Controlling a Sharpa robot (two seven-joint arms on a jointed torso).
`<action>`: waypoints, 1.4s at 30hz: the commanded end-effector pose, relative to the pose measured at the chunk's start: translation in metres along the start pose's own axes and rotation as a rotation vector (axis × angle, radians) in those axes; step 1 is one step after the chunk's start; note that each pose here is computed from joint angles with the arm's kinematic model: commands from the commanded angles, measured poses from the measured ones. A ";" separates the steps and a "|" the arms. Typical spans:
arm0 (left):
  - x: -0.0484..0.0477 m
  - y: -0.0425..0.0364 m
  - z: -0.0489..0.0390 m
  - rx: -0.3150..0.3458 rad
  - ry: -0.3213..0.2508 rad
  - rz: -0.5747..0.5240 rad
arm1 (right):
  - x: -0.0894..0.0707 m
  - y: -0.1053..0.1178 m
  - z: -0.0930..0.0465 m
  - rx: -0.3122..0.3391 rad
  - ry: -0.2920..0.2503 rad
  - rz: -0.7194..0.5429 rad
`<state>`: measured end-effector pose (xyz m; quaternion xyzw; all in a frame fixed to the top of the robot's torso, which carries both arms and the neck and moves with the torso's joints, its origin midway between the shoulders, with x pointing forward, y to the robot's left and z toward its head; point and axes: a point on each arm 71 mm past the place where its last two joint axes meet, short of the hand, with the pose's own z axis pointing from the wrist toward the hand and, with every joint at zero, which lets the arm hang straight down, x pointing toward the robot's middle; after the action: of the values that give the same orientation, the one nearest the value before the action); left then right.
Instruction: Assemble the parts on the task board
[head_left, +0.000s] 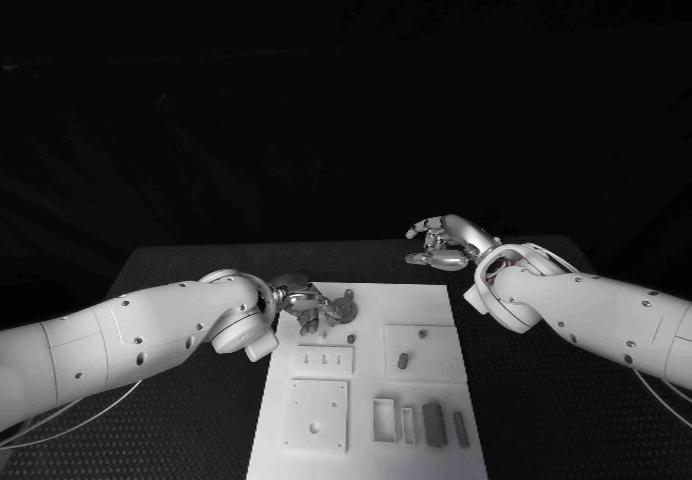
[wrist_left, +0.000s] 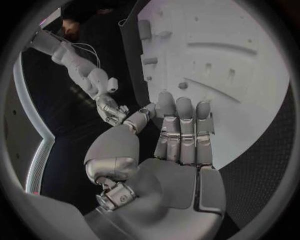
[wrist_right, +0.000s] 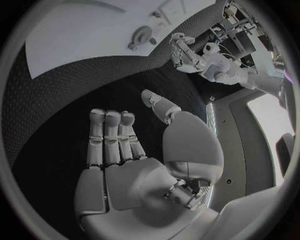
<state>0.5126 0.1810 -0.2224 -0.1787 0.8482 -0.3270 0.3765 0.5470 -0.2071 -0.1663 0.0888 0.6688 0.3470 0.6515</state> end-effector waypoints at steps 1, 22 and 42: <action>0.0026 0.0042 -0.0012 -0.082 -0.013 0.129 | -0.002 -0.001 0.002 -0.004 0.003 0.020; 0.0299 0.0091 -0.0089 -0.108 -0.034 0.418 | 0.000 0.001 0.004 -0.005 0.020 0.022; 0.0385 0.0087 -0.0044 -0.113 -0.037 0.466 | 0.004 0.005 0.005 -0.010 0.043 0.018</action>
<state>0.4835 0.1689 -0.2461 -0.0091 0.8782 -0.1843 0.4412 0.5502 -0.2024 -0.1660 0.0918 0.6747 0.3545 0.6408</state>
